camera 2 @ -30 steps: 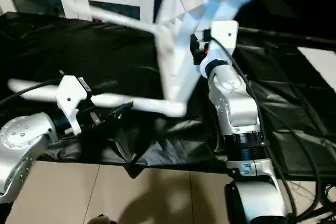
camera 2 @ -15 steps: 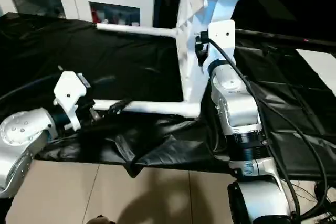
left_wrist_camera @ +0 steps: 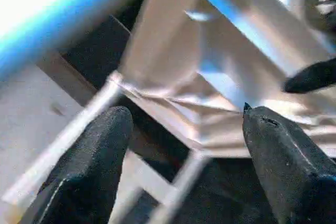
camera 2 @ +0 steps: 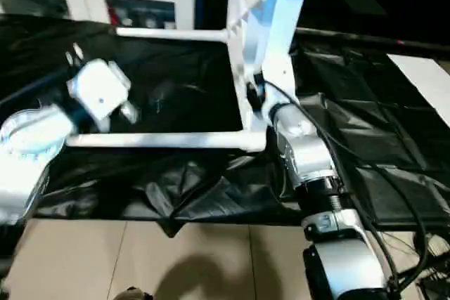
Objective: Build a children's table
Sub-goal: Flip table
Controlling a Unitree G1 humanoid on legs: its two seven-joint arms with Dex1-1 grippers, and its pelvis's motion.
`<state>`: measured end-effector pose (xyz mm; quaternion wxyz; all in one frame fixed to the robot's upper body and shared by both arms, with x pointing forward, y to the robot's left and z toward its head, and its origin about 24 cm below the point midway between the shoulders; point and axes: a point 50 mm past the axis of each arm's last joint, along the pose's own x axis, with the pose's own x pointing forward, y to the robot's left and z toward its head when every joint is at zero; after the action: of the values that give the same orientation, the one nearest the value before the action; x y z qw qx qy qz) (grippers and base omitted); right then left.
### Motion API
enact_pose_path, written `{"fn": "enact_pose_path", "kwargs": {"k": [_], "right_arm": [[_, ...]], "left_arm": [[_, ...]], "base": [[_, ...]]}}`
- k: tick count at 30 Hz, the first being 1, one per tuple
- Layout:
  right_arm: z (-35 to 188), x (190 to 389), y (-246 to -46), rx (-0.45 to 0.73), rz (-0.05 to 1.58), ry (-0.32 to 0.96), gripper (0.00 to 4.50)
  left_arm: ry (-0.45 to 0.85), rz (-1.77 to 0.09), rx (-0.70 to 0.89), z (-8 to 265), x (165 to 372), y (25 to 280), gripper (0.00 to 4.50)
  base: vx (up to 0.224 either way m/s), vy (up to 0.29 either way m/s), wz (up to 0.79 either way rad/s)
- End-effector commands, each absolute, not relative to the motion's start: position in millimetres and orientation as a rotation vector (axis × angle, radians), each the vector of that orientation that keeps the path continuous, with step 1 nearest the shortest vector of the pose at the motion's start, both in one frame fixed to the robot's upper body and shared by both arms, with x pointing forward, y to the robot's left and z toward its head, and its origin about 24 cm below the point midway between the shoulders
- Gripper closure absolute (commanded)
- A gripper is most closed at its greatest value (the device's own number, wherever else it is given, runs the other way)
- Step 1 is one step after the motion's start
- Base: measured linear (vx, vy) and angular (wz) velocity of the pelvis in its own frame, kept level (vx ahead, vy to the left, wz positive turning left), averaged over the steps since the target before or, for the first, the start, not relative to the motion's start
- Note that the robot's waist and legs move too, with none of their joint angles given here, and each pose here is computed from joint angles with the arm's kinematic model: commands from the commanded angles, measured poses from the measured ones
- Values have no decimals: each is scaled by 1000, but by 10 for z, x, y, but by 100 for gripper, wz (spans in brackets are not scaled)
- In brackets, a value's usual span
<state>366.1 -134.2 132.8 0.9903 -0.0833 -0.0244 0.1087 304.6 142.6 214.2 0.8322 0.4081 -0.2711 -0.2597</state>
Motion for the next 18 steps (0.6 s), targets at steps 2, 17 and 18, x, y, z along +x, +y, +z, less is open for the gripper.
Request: {"fn": "enact_pose_path", "kwargs": {"k": [2, 17, 18], "right_arm": [[1364, 3562, -1380, -164, 221, -129, 54], [1245, 3178, -1609, -158, 143, -248, 54], [1272, 3162, -1575, -161, 168, -271, 54]], "left_arm": [[-657, -472, 974, 2278, 3078, 1457, 74], [-909, -290, 1219, 2477, 3145, 1557, 74], [-911, -280, 1237, 2499, 3172, 1571, 74]], "base": [[0, 0, 0], [0, 0, 0], [0, 0, 0]]}}
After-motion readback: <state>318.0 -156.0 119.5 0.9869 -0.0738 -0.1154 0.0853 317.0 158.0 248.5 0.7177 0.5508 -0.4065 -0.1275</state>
